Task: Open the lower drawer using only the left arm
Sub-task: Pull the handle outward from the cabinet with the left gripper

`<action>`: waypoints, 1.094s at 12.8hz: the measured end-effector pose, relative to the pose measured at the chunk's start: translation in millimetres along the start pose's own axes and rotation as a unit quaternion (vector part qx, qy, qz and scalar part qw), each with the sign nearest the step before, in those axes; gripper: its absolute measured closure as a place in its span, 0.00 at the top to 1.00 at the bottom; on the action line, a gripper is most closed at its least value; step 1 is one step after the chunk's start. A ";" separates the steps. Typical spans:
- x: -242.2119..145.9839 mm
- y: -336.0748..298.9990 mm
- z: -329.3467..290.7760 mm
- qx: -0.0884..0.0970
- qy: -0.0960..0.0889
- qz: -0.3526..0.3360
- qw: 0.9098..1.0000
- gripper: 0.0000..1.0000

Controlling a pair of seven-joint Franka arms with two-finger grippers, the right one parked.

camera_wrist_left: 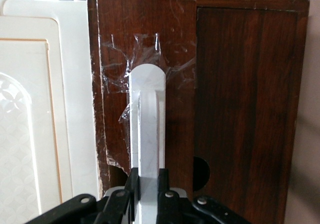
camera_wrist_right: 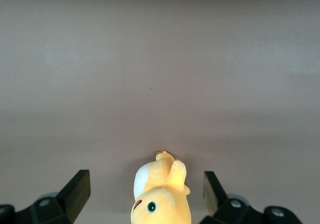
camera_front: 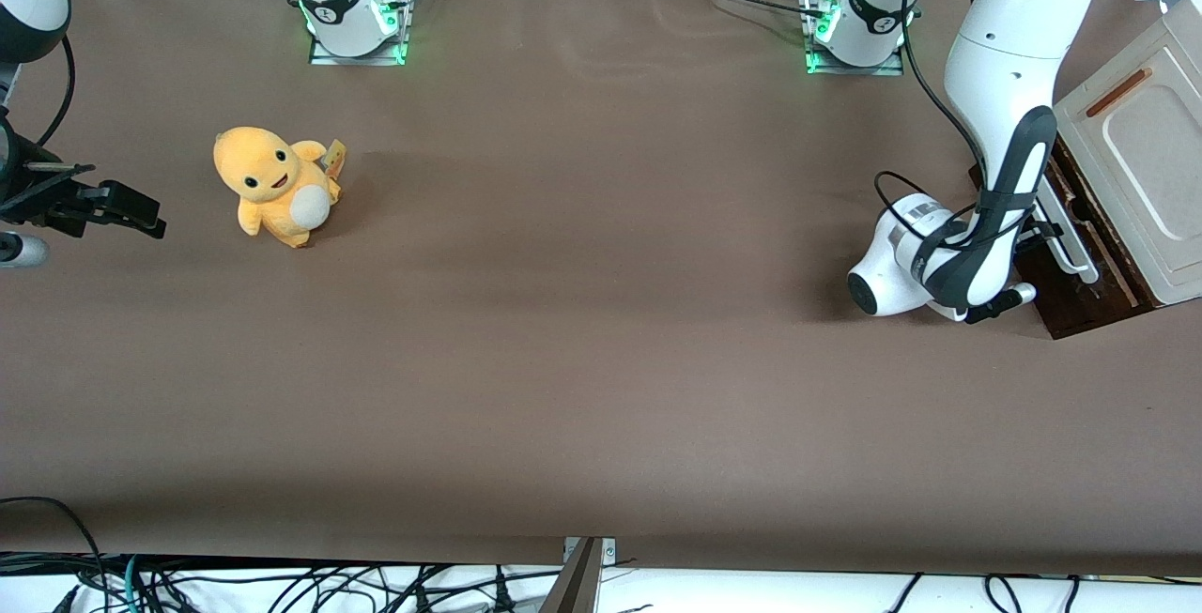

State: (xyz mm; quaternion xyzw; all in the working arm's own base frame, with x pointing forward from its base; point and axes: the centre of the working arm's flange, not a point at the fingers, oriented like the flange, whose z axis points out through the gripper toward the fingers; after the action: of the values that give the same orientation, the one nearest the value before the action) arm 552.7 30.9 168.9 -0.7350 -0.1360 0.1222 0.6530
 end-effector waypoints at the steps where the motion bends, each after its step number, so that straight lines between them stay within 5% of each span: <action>1: -1.4 0.4 -3.0 -0.002 -0.001 0.001 1.000 0.18; 14: -4.1 -4.3 -28.9 -0.020 -0.003 0.000 1.000 0.18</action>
State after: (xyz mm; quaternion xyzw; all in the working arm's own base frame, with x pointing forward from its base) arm 559.0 3.1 176.5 -0.7471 -0.1407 0.1215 0.6381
